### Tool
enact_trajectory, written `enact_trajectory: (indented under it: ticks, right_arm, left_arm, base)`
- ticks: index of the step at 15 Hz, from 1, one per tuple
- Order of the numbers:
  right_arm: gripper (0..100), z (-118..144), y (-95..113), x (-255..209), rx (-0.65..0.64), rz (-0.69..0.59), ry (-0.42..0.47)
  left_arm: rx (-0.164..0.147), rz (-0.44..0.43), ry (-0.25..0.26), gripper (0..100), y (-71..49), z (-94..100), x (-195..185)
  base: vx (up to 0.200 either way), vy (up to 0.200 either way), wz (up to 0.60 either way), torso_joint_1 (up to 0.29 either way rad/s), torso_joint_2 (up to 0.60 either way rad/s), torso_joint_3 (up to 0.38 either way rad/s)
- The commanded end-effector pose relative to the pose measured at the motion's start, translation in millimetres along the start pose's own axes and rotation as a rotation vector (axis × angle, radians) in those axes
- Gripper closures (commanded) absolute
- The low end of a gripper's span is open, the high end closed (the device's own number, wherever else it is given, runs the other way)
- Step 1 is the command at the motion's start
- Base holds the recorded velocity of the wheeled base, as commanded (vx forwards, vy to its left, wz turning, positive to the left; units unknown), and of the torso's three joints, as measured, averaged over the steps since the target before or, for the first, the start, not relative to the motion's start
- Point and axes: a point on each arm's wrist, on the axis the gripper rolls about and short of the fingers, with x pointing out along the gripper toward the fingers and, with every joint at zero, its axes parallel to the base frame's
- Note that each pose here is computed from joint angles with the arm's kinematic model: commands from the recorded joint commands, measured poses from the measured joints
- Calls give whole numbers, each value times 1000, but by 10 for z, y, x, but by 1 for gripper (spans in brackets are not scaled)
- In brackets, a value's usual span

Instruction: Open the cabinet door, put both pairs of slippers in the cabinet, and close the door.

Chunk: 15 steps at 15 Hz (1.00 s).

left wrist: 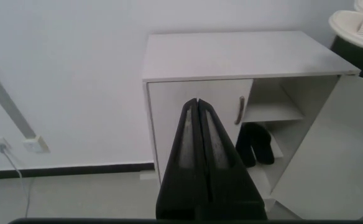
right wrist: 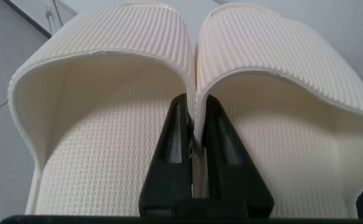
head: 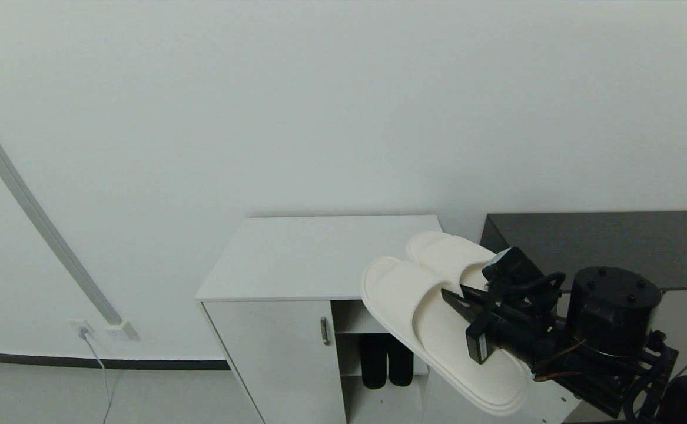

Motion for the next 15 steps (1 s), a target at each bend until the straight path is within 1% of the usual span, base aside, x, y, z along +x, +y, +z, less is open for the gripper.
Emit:
enact_trajectory:
  ticks: [1,9,11,13,15]
  right_arm:
    - [100,-12,7,8,-1,4,4]
    - [100,-76,114,-77,3,46,30]
    - [100,-92,148,-114,1,57,23]
    - [100,-78,165,-129,2,60,-2]
    - [100,-99,173,-130,0,63,7]
  left_arm:
    - [0,0,0,100,0,1,1]
    - [-2,0,0,100,0,1,1]
    - [-2,1,2,100,1,-1,1]
    - [-2,1,0,100,1,1,1]
    - [-2,0,2,100,0,-1,1]
  base:
    - [0,0,0,0,0,0]
    - [0,0,0,0,0,0]
    - [0,0,0,0,0,0]
    - [0,0,0,0,0,0]
    - [0,0,0,0,0,0]
